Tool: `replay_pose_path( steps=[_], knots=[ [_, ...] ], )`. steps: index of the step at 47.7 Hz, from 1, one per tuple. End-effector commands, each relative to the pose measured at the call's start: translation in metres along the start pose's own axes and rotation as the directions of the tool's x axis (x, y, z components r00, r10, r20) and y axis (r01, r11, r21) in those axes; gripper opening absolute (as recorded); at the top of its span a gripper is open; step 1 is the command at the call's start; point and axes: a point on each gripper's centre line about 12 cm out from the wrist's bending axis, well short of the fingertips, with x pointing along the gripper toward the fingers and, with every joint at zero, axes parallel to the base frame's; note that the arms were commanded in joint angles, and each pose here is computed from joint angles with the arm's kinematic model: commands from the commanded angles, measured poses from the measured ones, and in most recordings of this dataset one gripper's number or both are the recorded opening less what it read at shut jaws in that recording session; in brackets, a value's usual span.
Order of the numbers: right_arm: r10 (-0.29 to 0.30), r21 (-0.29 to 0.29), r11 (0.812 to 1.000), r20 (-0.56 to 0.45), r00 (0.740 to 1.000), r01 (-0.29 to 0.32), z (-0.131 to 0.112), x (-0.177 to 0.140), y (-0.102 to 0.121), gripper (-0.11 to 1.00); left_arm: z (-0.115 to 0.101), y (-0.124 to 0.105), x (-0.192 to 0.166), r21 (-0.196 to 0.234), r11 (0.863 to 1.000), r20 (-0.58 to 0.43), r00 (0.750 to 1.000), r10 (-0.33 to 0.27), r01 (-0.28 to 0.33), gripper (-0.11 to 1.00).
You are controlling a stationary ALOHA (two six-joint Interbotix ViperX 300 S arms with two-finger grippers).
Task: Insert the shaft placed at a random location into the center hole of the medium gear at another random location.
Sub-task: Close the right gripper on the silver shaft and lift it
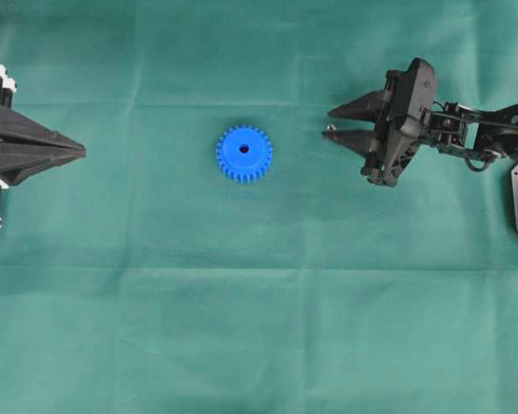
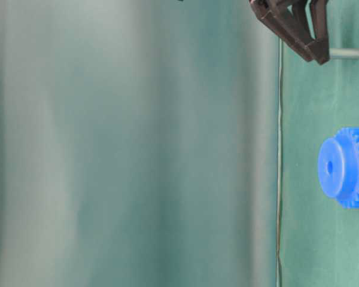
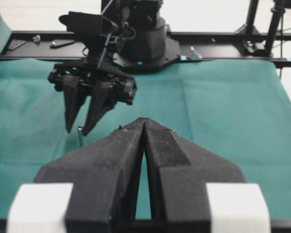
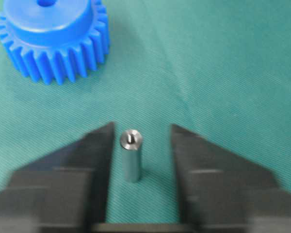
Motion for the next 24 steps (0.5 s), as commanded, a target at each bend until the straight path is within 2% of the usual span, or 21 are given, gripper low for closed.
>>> replay_pose_path(
  steps=[1, 5, 19, 24],
  knots=[
    [-0.005, -0.006, 1.0, 0.041, 0.999, 0.006, 0.0094, 0.0019, -0.0013, 0.28, 0.005, 0.0002, 0.0025, 0.001, 1.0, 0.011, 1.0, 0.001, -0.001, 0.0],
    [-0.003, -0.01, 1.0, 0.041, 0.999, 0.004, 0.0094, 0.0019, -0.001, 0.14, 0.0059, 0.0002, 0.0024, 0.001, 1.0, 0.014, 1.0, 0.001, -0.001, 0.0],
    [-0.002, -0.008, 1.0, 0.044, 0.999, 0.002, 0.0107, 0.0023, -0.0009, 0.14, 0.0039, 0.0003, 0.0026, 0.001, 1.0, 0.002, 1.0, 0.001, -0.001, 0.0],
    [-0.002, -0.006, 1.0, 0.057, 0.998, 0.002, 0.0179, 0.0019, -0.001, 0.14, 0.0039, 0.0003, 0.0026, 0.001, 1.0, 0.002, 1.0, 0.001, -0.001, 0.0]
  ],
)
